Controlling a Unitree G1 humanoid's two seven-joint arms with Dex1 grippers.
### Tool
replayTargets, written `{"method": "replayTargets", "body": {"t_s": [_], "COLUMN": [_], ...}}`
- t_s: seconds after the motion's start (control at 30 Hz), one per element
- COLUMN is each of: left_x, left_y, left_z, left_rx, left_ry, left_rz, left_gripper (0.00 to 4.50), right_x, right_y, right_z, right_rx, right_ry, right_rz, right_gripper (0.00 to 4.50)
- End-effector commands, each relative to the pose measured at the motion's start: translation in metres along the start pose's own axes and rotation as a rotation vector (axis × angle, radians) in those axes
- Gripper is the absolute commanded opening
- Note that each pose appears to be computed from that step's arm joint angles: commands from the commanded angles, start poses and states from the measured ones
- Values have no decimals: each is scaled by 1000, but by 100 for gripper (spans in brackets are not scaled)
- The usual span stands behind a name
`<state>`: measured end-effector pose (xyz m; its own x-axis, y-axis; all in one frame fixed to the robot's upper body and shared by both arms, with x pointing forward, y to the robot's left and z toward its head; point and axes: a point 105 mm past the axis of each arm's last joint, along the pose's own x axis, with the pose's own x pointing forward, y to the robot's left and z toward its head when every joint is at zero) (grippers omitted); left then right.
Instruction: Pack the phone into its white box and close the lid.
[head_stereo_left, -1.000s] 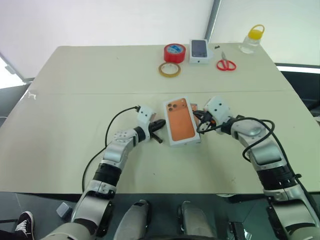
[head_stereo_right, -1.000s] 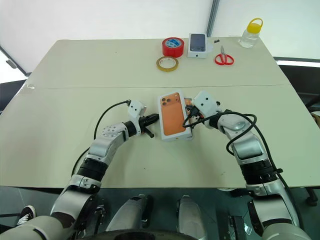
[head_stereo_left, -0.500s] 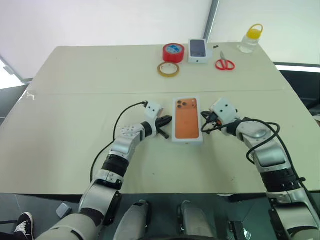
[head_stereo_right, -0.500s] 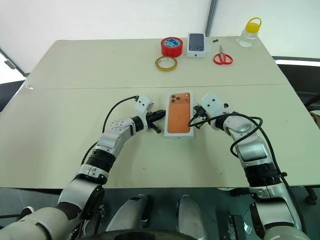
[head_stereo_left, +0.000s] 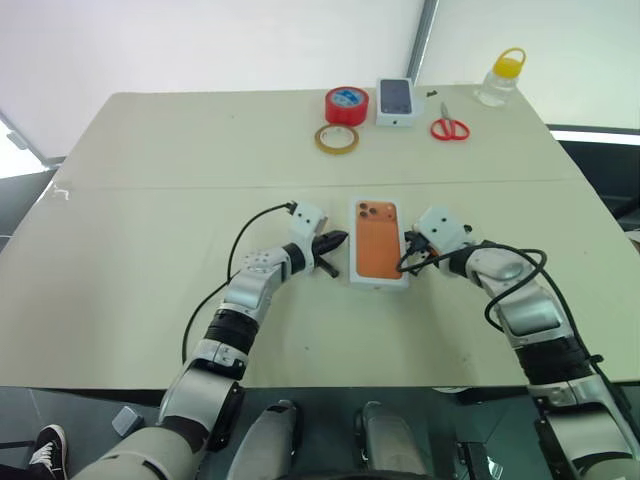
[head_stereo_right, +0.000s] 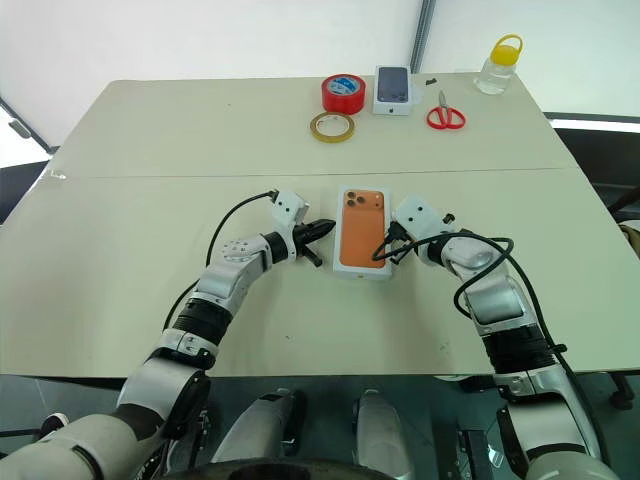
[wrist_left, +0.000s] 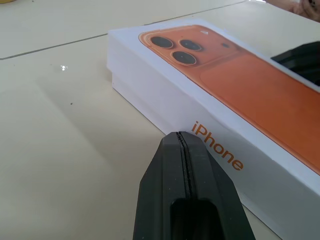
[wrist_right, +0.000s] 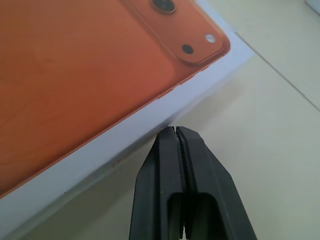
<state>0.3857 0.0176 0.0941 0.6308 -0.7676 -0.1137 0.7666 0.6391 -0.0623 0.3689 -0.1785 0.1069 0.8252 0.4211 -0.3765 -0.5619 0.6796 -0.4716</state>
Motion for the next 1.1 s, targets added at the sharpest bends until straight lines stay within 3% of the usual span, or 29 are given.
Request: {"method": "replayTargets", "body": {"t_s": [0.03,0.2,0.33,0.4,0.5,0.63,0.8,0.9,1.1], "left_x": [-3,-14,-13,-4,12,35,30,19,-1], "left_y": [-1,6,16,16,15,7,5,-6,-21], "left_z": [15,19,52,69,75,46,4,-13,-14], "left_rx": [37,26,-3,-4,18,89,117,97,33], "left_ry": [-55,-74,-160,-188,-161,-16,131,145,99], "left_rz": [-3,21,56,56,73,78,55,-21,-94], "left_gripper": [0,0,0,0,0,0,0,0,0], "right_x": [-1,-8,-12,-8,1,19,17,3,-19], "right_y": [-6,-28,-54,-54,-47,-29,5,23,35], "right_z": [13,19,36,45,51,50,22,5,3], "right_rx": [-41,-45,-5,-5,-18,-36,-78,-55,-66], "right_ry": [-39,-53,-118,-148,-162,-146,-53,-18,-32], "right_rz": [-15,-82,-166,-160,-133,-83,75,182,255], "right_gripper": [6,6,6,6,6,6,6,6,6]}}
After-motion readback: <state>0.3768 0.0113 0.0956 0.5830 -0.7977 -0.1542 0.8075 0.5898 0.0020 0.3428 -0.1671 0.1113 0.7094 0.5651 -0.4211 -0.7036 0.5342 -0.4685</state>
